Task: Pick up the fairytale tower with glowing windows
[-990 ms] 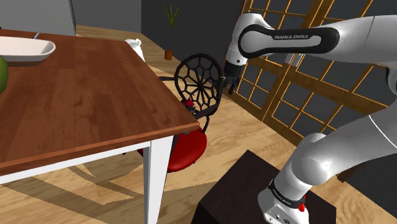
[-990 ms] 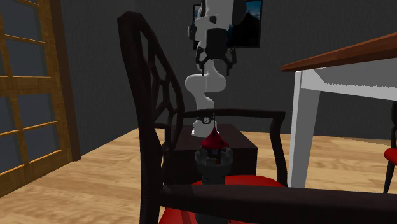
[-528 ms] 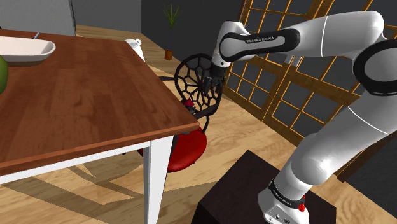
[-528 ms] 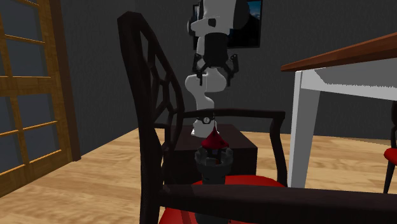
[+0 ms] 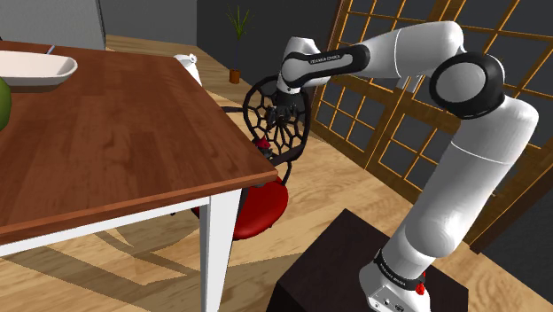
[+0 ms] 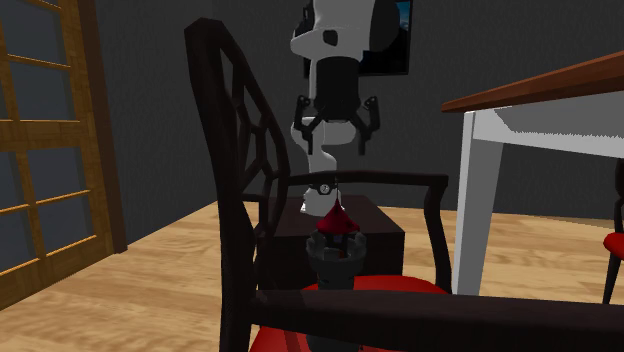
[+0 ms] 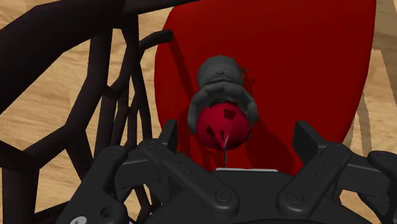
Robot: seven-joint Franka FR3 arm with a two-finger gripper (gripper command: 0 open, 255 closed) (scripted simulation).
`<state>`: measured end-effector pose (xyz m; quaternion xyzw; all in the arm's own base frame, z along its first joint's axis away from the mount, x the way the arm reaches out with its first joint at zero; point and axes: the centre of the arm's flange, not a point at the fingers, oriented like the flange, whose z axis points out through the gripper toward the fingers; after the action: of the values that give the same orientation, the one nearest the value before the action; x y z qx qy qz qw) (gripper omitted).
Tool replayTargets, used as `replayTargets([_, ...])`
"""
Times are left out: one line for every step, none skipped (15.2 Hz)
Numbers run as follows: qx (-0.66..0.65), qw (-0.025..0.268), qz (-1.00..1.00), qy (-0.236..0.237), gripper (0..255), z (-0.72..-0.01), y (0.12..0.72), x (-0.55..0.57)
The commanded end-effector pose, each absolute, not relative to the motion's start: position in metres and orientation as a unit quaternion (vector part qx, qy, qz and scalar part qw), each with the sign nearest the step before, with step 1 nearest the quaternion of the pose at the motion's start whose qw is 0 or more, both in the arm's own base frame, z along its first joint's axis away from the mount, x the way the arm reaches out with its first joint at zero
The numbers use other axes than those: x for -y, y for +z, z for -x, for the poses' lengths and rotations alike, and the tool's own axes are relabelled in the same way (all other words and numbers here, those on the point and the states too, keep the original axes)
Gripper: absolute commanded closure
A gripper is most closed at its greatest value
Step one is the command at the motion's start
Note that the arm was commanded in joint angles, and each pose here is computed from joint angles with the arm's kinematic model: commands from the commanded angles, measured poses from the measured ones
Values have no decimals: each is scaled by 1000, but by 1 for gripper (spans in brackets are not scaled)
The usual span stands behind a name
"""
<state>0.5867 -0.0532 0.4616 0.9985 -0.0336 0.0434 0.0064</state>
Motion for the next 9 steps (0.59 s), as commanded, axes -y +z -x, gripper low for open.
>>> replayTargets([31,6,-998,48,0,-611,453,57])
replayTargets([29,6,-998,50,0,-623,449,59])
replayTargets([29,6,-998,50,0,-623,449,59])
replayTargets([29,6,-998,50,0,-623,443,59])
replayTargets([29,6,-998,50,0,-623,438,59])
replayTargets([29,6,-998,50,0,-623,433,59])
replayTargets([29,6,-998,50,0,-623,428,59])
replayTargets([29,6,-998,50,0,-623,422,59])
replayTargets([29,6,-998,50,0,-623,417,59])
